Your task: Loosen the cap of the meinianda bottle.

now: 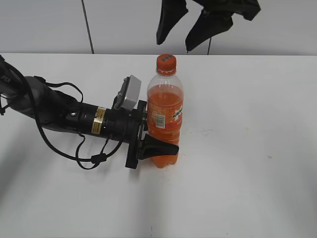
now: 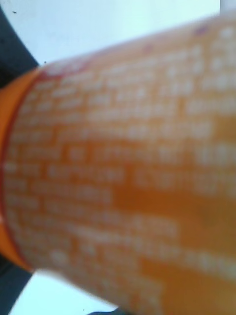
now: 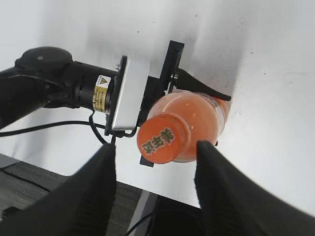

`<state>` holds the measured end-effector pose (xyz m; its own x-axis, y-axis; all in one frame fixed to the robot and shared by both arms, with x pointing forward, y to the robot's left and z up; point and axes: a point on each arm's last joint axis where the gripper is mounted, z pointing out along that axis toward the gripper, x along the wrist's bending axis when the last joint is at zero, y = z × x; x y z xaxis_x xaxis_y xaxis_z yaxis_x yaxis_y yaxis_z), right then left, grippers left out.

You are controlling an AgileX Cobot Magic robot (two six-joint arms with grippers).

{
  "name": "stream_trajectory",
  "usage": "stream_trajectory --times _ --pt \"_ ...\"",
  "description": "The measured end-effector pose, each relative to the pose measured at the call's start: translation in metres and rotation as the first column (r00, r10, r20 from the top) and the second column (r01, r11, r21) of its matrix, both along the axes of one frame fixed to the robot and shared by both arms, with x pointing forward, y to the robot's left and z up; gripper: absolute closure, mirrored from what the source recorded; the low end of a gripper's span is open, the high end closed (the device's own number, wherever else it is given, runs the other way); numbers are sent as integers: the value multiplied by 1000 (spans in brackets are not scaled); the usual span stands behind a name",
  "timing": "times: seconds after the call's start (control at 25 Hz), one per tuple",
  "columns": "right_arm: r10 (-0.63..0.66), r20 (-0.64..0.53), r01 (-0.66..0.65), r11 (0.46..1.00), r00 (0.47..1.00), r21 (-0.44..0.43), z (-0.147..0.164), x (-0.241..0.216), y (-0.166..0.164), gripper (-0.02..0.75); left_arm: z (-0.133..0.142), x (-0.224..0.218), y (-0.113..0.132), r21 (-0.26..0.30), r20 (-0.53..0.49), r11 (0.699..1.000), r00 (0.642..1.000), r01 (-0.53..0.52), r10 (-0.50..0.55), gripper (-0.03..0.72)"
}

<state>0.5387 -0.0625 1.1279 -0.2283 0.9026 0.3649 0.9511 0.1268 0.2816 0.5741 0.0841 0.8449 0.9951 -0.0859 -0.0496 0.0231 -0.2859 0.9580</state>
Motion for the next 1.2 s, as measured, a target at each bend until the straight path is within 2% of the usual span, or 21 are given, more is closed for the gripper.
stream_trajectory --times 0.28,0.84,1.2 --pt "-98 -52 99 995 994 17 -3 1 1 349 0 0 0 0 -2 1000 1000 -1 1 287" --pt "-118 -126 116 993 985 -24 -33 14 11 349 0 0 0 0 -6 1000 1000 -1 1 287" --pt "-119 -138 116 993 983 -27 -37 16 13 352 0 0 0 0 -6 1000 1000 -1 1 287"
